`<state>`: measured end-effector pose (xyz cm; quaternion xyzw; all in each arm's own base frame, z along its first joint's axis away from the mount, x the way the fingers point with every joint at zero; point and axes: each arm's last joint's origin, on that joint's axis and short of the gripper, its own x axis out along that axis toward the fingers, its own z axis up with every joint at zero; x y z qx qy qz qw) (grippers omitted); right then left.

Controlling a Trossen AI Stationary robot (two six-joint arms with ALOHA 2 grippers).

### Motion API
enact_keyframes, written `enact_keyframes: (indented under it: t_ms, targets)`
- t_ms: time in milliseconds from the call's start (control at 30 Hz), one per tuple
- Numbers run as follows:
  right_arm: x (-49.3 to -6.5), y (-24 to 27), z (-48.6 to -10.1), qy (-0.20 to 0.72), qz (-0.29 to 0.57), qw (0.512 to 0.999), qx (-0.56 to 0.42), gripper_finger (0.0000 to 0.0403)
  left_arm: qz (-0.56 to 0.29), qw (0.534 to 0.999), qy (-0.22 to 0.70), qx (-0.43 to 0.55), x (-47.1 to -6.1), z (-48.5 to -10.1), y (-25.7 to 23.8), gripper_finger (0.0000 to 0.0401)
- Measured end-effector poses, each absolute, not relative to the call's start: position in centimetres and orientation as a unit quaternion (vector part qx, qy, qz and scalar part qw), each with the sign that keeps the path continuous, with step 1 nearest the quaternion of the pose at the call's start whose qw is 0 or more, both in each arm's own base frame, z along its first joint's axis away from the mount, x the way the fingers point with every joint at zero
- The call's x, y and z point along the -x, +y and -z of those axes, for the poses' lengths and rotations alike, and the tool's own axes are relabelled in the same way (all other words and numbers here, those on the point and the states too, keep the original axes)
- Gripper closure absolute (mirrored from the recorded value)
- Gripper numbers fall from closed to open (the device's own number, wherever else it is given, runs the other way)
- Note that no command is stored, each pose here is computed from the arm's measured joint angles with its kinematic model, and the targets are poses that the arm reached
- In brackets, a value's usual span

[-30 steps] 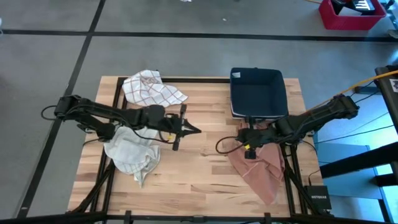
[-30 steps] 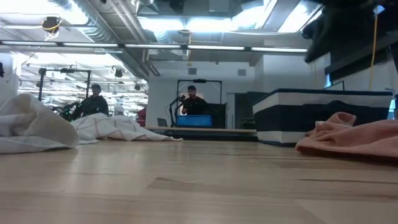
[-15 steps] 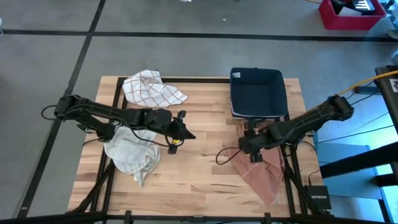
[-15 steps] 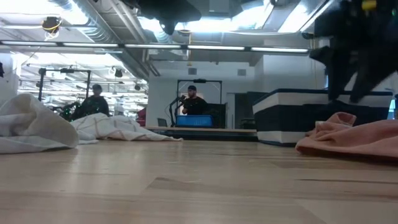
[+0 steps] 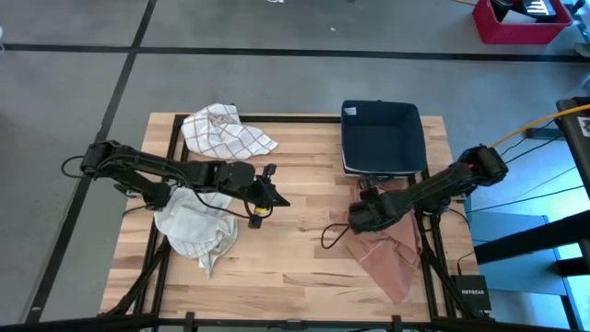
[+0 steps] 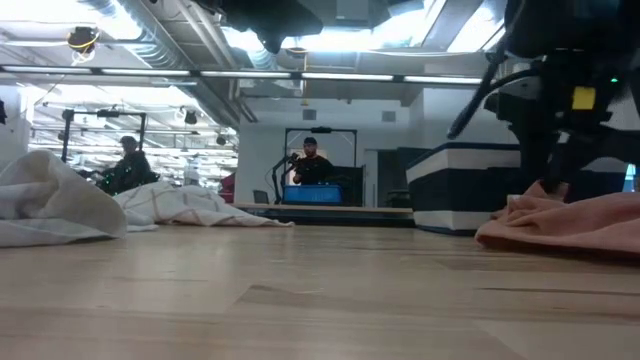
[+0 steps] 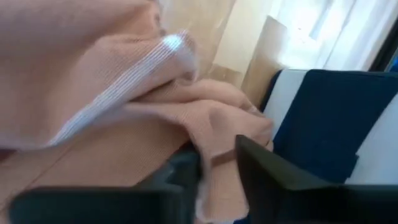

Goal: Fold towel
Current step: Fold the brown towel

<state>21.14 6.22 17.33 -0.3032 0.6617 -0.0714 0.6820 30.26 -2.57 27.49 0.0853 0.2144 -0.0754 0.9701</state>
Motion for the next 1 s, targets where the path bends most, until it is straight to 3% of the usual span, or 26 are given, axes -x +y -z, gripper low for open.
enact_keyframes:
  t_ms: [100,367,700,1000]
  targets:
    - [-21.7,6.4,-18.2,0.648,0.093,0.701,0.282,0.0388,0.076,0.97,0.214,-0.089,-30.3,-27.5,-2.6,0.04]
    - [-25.5,7.5,-28.0,0.506,0.165,0.815,0.228,0.0394,0.075,0.967,0.212,-0.123,-30.3,-27.5,-2.5,0.04]
    - [-26.6,6.1,-39.5,0.334,0.289,0.884,0.155,0.0395,0.054,0.973,0.198,-0.103,-30.5,-27.7,-2.5,0.04]
    - [-27.3,2.4,-39.7,0.346,0.324,0.874,0.111,0.0396,0.049,0.978,0.204,-0.01,-31.1,-27.0,-3.5,0.04]
